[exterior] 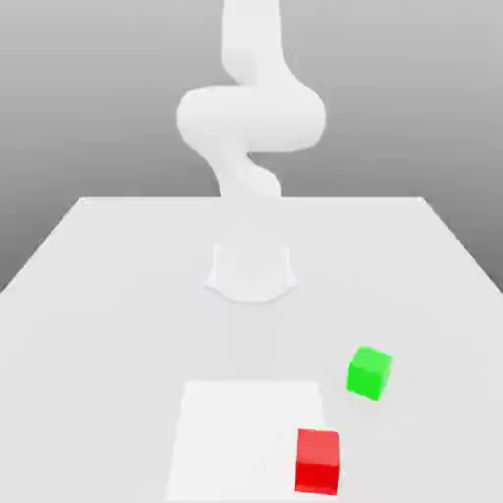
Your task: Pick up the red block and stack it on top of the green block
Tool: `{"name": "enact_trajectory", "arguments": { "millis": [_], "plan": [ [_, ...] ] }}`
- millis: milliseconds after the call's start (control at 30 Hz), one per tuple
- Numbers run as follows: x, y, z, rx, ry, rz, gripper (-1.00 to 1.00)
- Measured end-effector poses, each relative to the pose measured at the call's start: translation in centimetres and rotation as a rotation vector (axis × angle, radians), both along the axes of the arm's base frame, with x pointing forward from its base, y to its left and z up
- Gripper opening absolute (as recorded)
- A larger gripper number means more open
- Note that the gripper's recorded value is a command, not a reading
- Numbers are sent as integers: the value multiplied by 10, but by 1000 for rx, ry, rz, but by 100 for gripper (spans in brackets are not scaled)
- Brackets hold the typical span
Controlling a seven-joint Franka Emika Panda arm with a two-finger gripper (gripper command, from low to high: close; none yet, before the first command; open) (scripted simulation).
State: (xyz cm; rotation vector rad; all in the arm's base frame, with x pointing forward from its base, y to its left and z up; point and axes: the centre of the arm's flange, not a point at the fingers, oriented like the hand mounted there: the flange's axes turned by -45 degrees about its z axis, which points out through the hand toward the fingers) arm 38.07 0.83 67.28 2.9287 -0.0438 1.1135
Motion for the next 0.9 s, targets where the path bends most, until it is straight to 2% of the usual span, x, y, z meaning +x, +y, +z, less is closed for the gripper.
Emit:
{"name": "enact_trajectory", "arguments": {
  "millis": [200, 433, 600, 800, 900],
  "plan": [
    [67, 17, -105, -9, 178, -37, 0],
    [107, 34, -237, -4, 379, -65, 0],
    [112, 48, -334, 11, 522, -76, 0],
    [92, 66, -444, 46, 693, -89, 0],
    [88, 69, -486, 55, 720, -92, 0]
  ]
}}
